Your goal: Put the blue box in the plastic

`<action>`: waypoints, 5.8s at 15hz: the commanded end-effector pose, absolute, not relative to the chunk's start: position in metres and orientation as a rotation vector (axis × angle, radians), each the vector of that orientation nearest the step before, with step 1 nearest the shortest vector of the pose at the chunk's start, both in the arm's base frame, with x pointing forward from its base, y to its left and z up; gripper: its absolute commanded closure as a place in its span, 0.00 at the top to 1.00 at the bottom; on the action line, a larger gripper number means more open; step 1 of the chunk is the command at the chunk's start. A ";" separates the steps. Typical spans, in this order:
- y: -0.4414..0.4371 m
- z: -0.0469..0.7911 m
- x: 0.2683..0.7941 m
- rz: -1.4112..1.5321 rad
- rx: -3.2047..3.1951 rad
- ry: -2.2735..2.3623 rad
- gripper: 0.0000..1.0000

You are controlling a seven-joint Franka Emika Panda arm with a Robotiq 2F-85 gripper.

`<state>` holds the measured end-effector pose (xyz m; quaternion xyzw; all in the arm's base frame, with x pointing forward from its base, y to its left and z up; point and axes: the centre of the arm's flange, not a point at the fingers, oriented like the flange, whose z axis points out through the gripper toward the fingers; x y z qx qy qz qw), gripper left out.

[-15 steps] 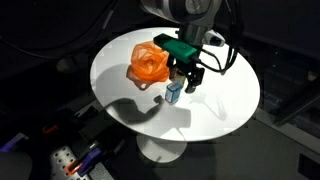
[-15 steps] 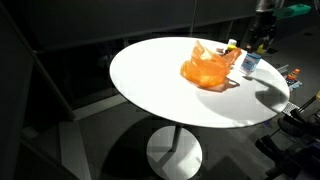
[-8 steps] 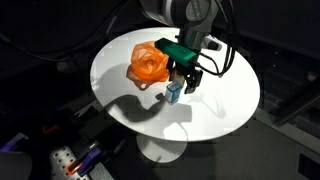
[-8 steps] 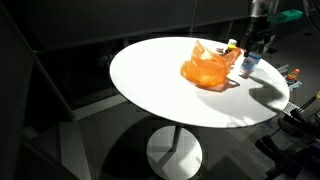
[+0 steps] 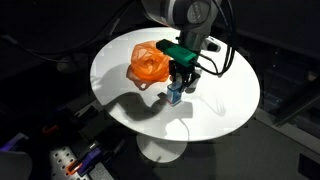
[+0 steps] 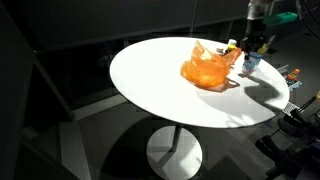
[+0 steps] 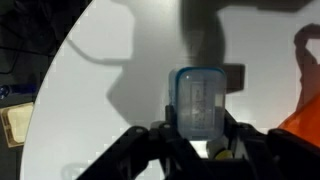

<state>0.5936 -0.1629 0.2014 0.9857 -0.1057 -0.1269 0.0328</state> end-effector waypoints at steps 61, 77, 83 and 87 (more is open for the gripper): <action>0.023 0.211 0.715 -0.356 3.104 0.436 0.69; 0.009 0.302 0.668 -0.329 3.064 0.341 1.00; -0.009 0.355 0.634 -0.272 3.075 0.161 1.00; -0.019 0.384 0.613 -0.237 3.086 0.035 1.00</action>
